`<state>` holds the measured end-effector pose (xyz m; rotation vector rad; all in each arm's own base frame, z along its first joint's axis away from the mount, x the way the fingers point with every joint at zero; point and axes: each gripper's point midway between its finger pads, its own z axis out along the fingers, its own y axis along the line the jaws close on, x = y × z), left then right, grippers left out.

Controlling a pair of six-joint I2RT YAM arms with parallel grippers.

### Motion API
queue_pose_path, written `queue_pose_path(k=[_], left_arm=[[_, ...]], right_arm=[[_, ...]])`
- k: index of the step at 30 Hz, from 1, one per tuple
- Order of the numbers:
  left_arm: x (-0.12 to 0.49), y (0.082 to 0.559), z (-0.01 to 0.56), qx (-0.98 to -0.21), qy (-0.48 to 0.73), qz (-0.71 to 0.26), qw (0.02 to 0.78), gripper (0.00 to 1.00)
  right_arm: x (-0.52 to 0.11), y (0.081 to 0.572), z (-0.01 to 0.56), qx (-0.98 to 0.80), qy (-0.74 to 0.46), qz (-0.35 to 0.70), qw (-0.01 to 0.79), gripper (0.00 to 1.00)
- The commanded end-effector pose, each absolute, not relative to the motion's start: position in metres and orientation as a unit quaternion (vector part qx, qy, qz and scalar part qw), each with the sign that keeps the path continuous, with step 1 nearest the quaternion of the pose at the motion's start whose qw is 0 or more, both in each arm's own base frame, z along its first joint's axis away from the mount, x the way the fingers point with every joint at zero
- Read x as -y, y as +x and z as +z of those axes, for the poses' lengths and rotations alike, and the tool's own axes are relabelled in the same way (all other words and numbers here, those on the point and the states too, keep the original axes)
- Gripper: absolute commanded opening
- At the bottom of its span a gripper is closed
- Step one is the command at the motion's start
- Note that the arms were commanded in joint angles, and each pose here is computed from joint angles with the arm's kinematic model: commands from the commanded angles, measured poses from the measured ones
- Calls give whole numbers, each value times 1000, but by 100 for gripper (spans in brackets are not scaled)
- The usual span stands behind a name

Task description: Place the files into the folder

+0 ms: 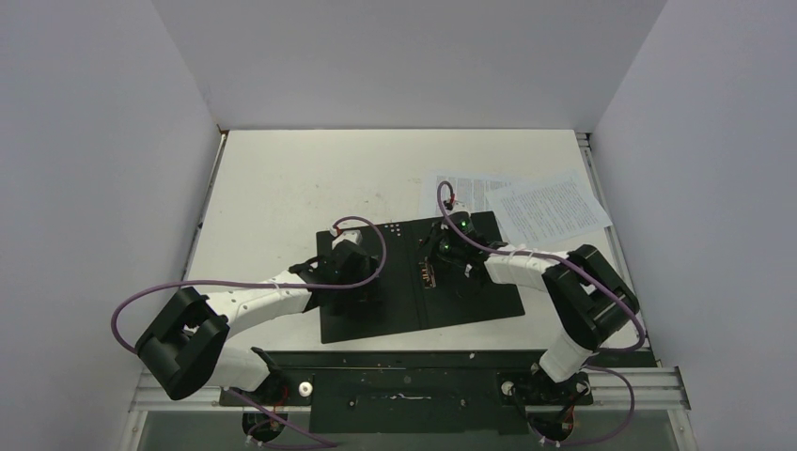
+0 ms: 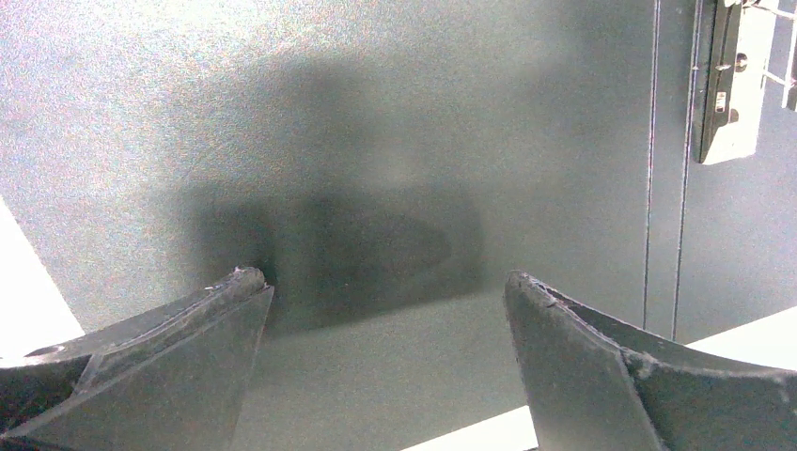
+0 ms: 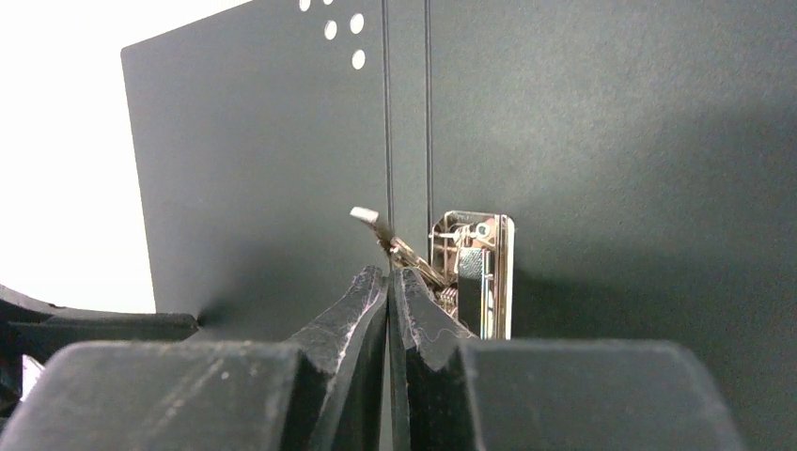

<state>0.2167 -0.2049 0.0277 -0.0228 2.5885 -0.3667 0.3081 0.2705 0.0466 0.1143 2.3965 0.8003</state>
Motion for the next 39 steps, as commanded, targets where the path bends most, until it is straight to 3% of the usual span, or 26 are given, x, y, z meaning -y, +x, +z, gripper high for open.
queue_pose_path(k=[1,18,25,30,39], left_arm=[[196,196,7,-970,-6,-115,216,97],[194,201,18,-966,-5,-112,232,97],[201,206,45,-957,-5,-141,255,97],[210,210,77,-943,10,-177,283,97],[212,211,123,-920,20,-215,326,97]], right_arm=[[-278,335,67,-886,38,313,340,5],[-263,364,103,-881,18,278,382,9],[-236,363,129,-880,21,236,413,41],[-203,360,144,-881,32,178,437,58],[-117,363,161,-873,102,64,473,97]])
